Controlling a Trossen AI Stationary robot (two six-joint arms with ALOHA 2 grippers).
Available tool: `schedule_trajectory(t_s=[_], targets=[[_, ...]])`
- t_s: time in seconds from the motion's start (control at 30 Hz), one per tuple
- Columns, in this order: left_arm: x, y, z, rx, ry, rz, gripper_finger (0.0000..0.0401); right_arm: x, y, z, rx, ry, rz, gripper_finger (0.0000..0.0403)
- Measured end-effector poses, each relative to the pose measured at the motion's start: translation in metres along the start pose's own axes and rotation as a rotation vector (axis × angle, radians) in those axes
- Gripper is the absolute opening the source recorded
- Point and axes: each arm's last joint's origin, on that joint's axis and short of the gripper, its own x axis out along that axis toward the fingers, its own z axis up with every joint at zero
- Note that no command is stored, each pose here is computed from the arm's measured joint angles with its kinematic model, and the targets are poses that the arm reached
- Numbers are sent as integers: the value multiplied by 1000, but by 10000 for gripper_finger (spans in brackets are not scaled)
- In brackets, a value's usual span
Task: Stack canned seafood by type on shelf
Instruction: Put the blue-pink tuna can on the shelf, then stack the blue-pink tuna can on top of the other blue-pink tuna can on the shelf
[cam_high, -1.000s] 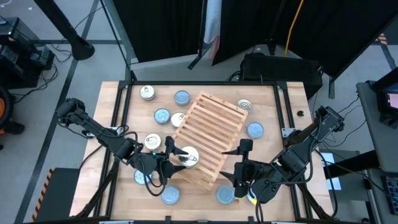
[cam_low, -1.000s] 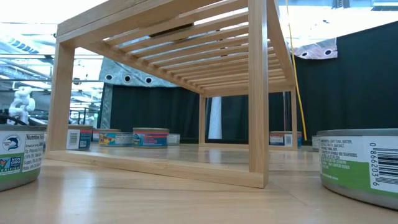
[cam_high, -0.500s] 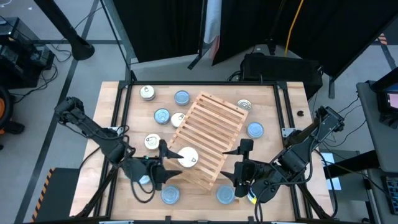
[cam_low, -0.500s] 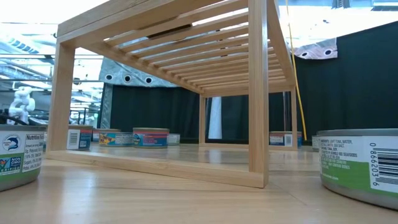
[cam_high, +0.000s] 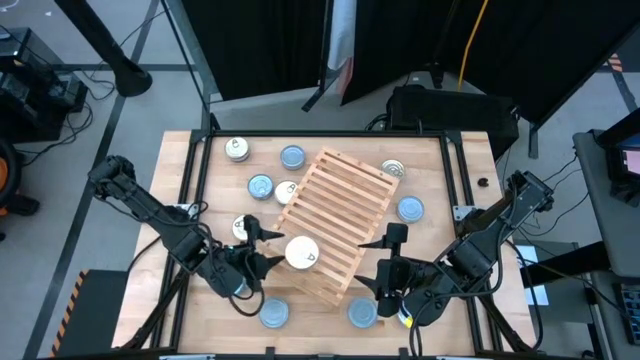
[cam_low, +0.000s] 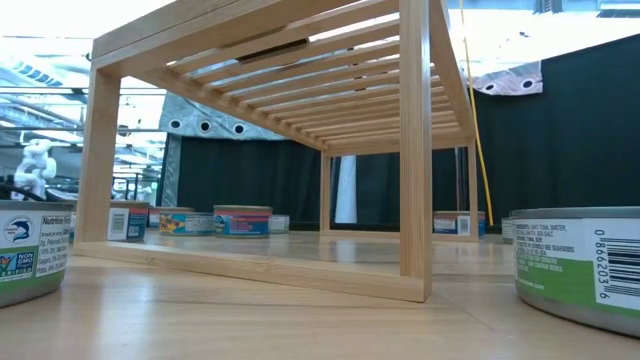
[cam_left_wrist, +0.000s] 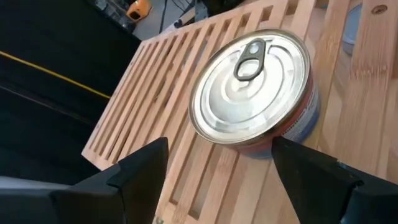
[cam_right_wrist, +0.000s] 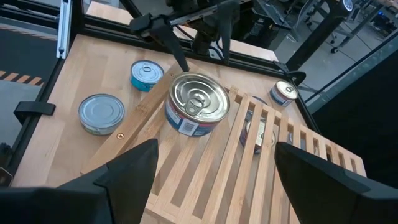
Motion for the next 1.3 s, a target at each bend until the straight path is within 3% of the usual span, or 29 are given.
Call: schedule_trajectory(t_s=[0.4, 0.6, 0.83, 1.1, 1.2, 1.3], targets=[[11, 9, -2, -18, 28, 31, 293, 0, 0, 0, -2, 0, 0, 313], [-4, 1, 1, -5, -14, 20, 293, -2, 0, -5, 12, 33, -7, 313], [-35, -1, 22, -36, -104, 163, 293, -4, -8, -22, 45, 159, -78, 313], [-45, 3, 24, -13, -95, 388, 293, -14, -7, -33, 82, 215, -100, 313], [-49, 9, 29, -55, -113, 369, 293, -21, -2, -42, 118, 254, -95, 313], [-54, 13, 34, -93, -147, 249, 293, -28, 8, -58, 192, 325, -71, 313]])
